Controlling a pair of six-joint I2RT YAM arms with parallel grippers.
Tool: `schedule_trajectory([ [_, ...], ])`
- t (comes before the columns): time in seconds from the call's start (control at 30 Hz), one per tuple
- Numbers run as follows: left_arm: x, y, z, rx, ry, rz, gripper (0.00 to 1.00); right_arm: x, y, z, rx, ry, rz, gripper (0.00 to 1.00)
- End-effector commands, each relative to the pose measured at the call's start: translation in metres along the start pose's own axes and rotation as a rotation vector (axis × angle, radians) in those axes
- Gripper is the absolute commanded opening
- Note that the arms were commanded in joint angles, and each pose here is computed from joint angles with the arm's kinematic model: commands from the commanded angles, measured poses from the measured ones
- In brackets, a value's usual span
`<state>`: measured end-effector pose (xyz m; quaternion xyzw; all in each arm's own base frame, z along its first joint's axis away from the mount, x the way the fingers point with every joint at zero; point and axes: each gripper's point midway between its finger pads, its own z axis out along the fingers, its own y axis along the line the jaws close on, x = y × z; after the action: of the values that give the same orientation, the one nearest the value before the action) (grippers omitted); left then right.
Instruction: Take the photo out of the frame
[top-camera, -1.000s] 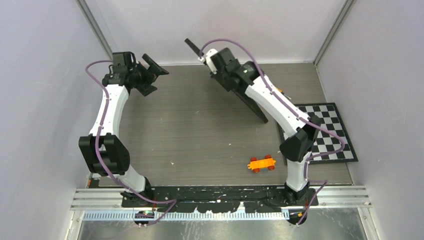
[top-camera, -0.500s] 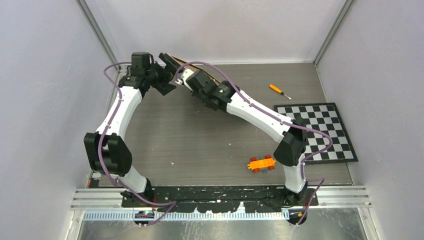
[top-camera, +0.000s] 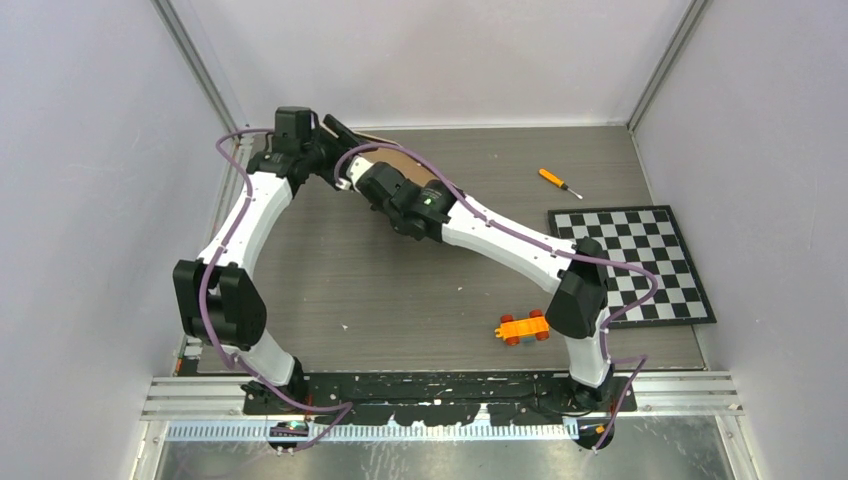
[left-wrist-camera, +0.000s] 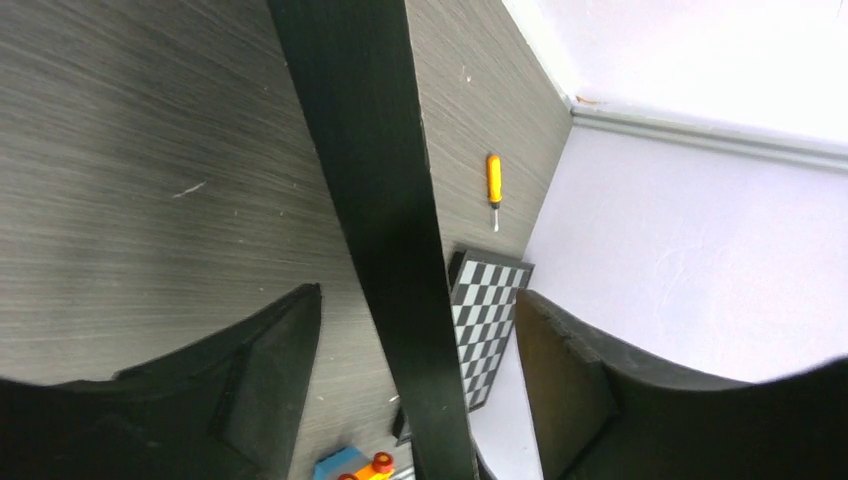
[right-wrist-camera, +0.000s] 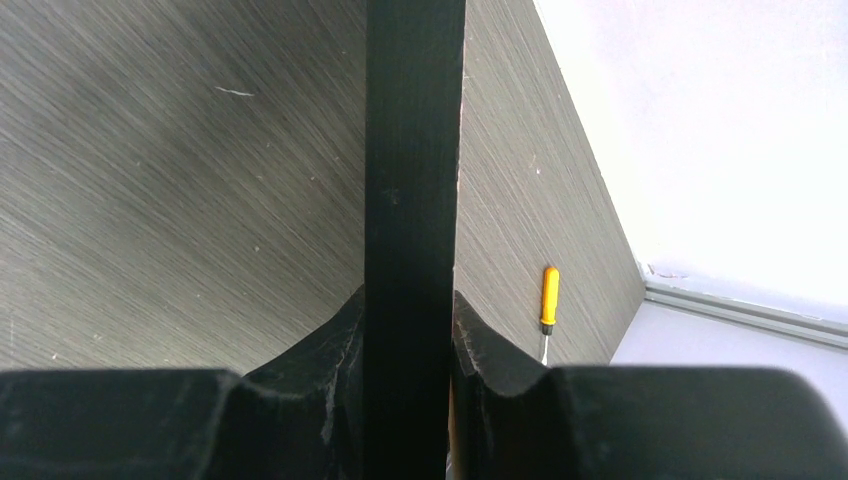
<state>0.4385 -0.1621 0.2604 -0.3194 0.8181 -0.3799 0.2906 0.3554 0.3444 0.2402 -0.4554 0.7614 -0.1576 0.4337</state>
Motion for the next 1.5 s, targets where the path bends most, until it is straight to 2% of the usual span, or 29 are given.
schedule_trajectory([
  [0.0, -0.003, 0.005, -0.001, -0.037, -0.017, 0.003, 0.62, -0.026, 0.012, -0.007, -0.031, -0.093, 0.039, 0.23],
  [0.1, -0.001, 0.014, 0.001, -0.064, -0.006, -0.008, 0.49, -0.03, 0.023, -0.01, -0.077, -0.108, 0.035, 0.32],
  [0.27, -0.005, 0.025, -0.003, -0.099, 0.007, -0.013, 0.4, -0.033, 0.043, -0.026, -0.238, -0.135, 0.054, 0.7],
  [0.5, -0.004, 0.068, -0.011, -0.205, 0.083, 0.015, 0.14, -0.032, 0.053, -0.067, -0.473, -0.2, 0.1, 0.98],
  [0.67, -0.004, 0.106, -0.014, -0.265, 0.156, 0.037, 0.05, -0.027, 0.046, -0.101, -0.738, -0.208, 0.171, 1.0],
  [0.8, -0.006, 0.135, -0.016, -0.305, 0.206, 0.106, 0.03, -0.02, 0.017, -0.096, -0.806, -0.184, 0.316, 1.0],
  [0.9, -0.002, 0.152, -0.015, -0.286, 0.263, 0.11, 0.02, -0.002, -0.007, -0.078, -0.817, -0.137, 0.44, 1.0],
  [1.1, 0.007, 0.164, -0.007, -0.127, 0.406, 0.148, 0.03, 0.048, -0.046, -0.028, -0.83, -0.012, 0.687, 1.0],
  [1.27, 0.01, 0.18, 0.0, -0.133, 0.489, 0.238, 0.05, 0.087, -0.049, 0.008, -0.893, 0.089, 0.734, 1.0],
  [1.47, 0.011, 0.199, 0.016, -0.134, 0.556, 0.309, 0.09, 0.119, -0.055, 0.059, -0.912, 0.147, 0.802, 1.0],
])
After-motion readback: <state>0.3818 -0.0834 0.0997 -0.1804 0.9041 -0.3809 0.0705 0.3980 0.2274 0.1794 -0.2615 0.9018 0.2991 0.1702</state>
